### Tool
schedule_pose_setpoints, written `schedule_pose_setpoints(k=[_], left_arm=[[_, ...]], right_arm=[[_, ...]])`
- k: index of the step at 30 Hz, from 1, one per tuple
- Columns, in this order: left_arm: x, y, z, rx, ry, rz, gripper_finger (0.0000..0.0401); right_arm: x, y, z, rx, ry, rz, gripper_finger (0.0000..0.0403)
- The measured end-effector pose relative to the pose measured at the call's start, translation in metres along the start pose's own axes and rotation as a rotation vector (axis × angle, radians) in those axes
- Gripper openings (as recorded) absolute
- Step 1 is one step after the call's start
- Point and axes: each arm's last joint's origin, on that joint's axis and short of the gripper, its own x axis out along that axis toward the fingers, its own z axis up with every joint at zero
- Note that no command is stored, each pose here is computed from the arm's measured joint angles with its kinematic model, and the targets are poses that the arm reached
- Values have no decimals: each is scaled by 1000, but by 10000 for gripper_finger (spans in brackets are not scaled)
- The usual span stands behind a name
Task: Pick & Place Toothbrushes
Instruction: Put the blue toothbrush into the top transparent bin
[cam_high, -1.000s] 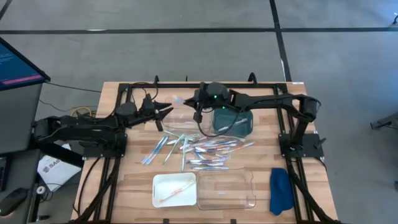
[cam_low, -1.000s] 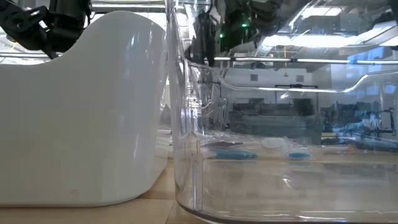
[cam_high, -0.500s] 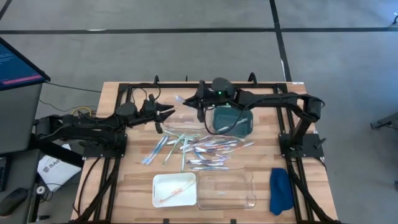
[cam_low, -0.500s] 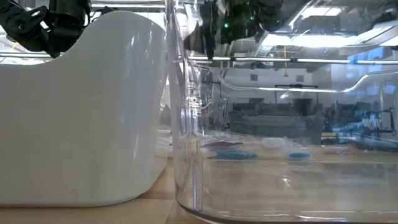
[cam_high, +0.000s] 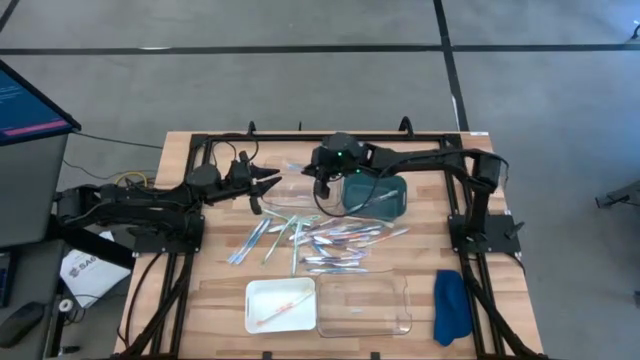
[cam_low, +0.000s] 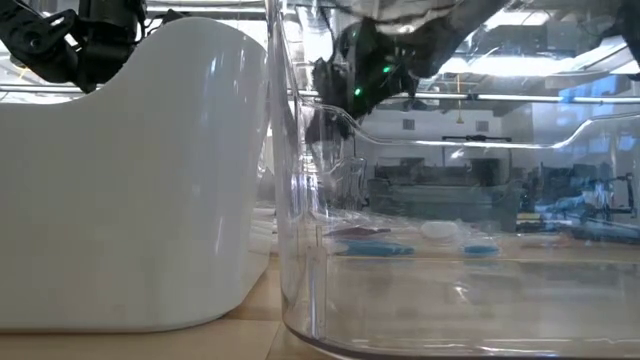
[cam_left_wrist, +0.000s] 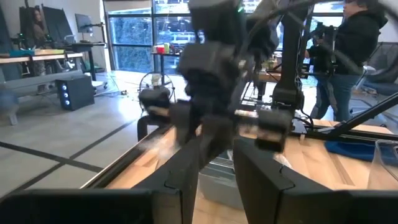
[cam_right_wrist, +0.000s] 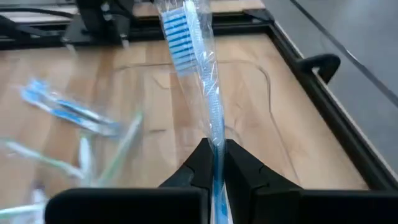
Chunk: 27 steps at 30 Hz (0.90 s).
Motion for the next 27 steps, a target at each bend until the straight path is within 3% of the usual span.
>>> schedule_pose_setpoints(k=[3, 19, 27], left_arm=[[0, 0, 0, 1, 0, 0, 95], [0, 0, 0, 6, 1, 0, 95], [0, 0, 0, 6, 2, 0, 95]], right_arm=[[8, -1, -14, 13, 61, -3, 18], [11, -2, -27, 18, 193, -106, 18], [11, 2, -28, -24, 205, -94, 55]])
